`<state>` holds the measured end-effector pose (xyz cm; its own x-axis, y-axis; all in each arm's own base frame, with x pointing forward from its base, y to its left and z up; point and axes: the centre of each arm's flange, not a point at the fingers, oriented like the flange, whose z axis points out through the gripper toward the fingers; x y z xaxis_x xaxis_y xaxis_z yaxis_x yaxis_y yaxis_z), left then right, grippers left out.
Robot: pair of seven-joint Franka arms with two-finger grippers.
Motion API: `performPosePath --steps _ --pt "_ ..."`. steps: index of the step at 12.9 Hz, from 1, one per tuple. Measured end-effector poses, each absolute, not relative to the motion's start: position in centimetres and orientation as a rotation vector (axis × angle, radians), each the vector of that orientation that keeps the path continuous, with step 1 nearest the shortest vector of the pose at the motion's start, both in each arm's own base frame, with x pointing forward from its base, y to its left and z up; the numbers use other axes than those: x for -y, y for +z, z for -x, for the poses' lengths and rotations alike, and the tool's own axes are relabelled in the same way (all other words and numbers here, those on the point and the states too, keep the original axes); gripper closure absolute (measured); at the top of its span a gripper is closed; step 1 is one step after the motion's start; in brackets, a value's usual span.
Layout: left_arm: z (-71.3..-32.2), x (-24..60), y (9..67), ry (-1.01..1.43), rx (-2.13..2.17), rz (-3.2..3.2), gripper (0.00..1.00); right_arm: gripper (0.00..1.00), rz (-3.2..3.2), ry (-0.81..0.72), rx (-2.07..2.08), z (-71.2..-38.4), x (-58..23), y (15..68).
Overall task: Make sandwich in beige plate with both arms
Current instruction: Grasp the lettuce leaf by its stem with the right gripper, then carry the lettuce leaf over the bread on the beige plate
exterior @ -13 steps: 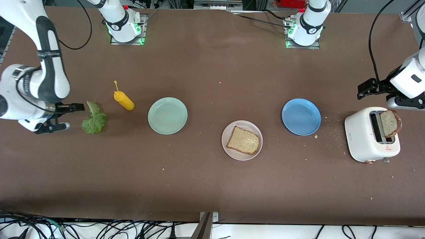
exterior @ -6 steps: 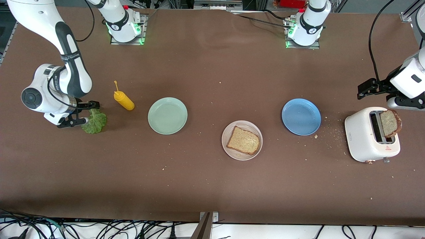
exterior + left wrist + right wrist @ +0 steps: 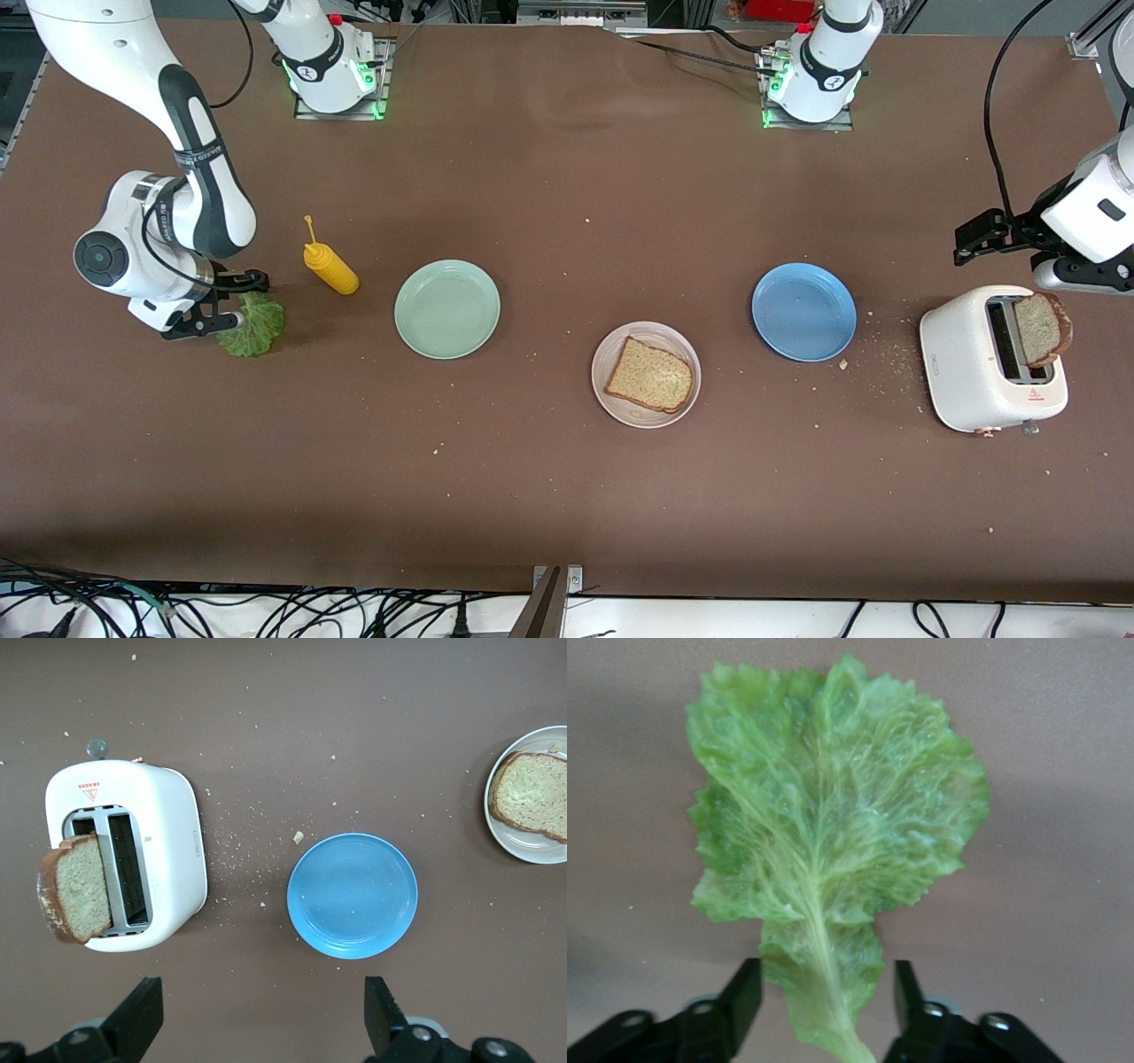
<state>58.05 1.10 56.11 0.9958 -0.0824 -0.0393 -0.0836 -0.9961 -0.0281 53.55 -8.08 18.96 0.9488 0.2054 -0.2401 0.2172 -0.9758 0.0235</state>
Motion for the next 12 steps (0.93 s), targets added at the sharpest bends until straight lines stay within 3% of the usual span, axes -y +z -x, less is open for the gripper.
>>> performPosePath --steps 5,9,12 --pt "-59.3 -5.4 54.9 0.057 -0.030 3.119 0.00 0.94 -3.051 -0.365 -0.338 -53.6 8.1 19.0" --pt "-61.3 -8.5 52.8 0.090 0.024 3.133 0.00 0.96 -3.070 -0.419 -0.357 -55.4 7.5 22.5" --pt "-61.4 -9.6 52.1 0.104 0.052 3.135 0.00 0.96 -3.092 -0.531 -0.400 -58.8 5.5 30.5"
